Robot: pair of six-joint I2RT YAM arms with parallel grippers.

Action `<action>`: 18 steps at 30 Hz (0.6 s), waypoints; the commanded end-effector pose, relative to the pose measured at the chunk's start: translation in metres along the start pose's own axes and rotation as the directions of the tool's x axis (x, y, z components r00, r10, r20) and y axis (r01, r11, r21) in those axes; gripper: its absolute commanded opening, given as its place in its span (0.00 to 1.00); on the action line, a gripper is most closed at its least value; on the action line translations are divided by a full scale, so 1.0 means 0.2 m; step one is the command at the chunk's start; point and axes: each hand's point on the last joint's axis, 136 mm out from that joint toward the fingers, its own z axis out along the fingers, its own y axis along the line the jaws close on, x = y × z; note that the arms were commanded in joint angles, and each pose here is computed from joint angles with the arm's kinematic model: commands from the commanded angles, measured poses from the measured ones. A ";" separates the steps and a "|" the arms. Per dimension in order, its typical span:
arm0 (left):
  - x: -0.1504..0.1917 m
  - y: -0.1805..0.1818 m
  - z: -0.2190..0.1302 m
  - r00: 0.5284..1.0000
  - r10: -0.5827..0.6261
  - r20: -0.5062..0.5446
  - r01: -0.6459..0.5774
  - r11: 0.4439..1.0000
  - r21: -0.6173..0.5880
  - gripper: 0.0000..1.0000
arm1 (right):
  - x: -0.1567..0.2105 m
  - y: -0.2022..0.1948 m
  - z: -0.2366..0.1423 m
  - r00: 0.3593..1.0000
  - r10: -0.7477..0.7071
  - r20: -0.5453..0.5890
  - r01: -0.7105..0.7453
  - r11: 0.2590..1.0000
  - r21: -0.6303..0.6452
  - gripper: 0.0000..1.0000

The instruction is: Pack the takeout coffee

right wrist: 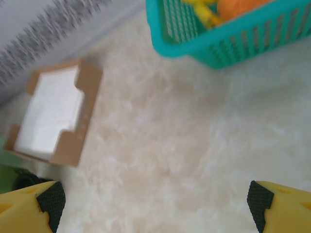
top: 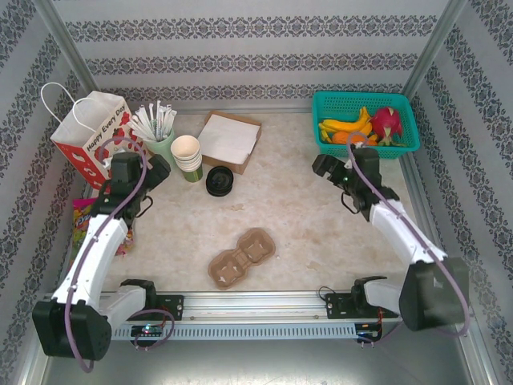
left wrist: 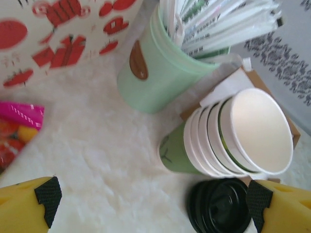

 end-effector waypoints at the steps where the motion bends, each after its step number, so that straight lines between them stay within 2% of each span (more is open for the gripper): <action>1: 0.19 -0.01 0.00 0.976 -0.057 -0.210 0.041 0.996 -0.078 1.00 | 0.18 0.04 0.00 0.975 -0.023 -0.221 0.048 0.993 0.108 0.98; 3: 0.17 -0.09 0.01 0.972 -0.032 -0.234 0.017 0.998 -0.068 0.98 | 0.19 0.12 0.05 0.969 -0.054 -0.240 0.079 0.992 0.099 0.98; 6: 0.12 -0.21 0.04 0.971 0.033 -0.237 -0.046 0.998 -0.048 0.92 | 0.19 0.29 0.11 0.968 -0.072 -0.241 0.072 0.997 -0.008 0.98; 9: 0.08 -0.27 0.09 0.964 0.092 -0.248 -0.116 0.990 -0.083 0.87 | 0.17 0.44 0.13 0.971 -0.103 -0.216 0.085 0.992 -0.094 0.98; 13: 0.06 -0.32 0.18 0.949 0.142 -0.282 -0.180 0.977 -0.112 0.80 | 0.14 0.53 0.13 0.970 -0.141 -0.197 0.117 0.985 -0.130 0.98; 18: -0.01 -0.32 0.27 0.947 0.183 -0.264 -0.233 0.957 -0.174 0.72 | 0.12 0.56 0.08 0.970 -0.168 -0.176 0.144 0.979 -0.143 0.98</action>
